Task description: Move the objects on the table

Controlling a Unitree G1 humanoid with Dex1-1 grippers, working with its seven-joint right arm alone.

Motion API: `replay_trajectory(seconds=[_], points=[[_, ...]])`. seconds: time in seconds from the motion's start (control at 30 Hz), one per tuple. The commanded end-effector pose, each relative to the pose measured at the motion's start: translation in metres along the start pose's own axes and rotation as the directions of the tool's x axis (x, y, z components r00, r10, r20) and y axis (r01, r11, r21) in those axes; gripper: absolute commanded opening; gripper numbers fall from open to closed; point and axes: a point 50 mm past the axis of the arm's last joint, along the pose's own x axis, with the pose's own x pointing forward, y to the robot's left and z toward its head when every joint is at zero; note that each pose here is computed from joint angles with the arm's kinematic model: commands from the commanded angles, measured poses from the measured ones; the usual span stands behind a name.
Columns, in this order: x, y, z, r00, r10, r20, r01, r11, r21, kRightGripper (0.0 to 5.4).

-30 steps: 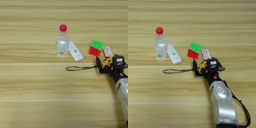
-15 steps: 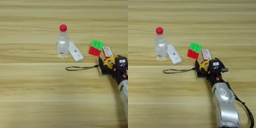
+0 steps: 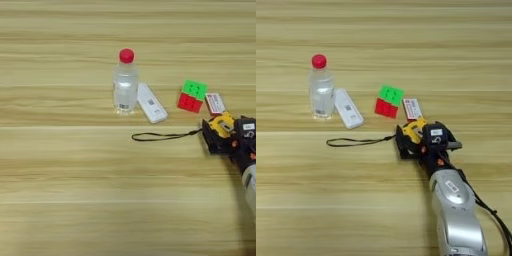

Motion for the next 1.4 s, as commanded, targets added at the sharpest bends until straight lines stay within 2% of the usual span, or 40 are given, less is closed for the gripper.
replay_trajectory(seconds=[0.03,0.37,0.8,1.03,1.4], points=[[0.010,-0.004,0.016,0.997,0.004,0.072,-0.002,1.000,-0.025,5.36],[0.014,-0.007,0.010,0.998,-0.008,0.058,0.009,1.000,-0.017,5.36],[0.016,-0.007,0.014,0.996,-0.007,0.094,0.008,1.000,-0.011,5.36],[0.016,-0.003,0.014,0.994,0.017,0.105,-0.017,1.000,-0.008,4.78],[0.014,0.011,0.014,0.989,0.087,0.115,-0.087,0.996,-0.009,4.76]])
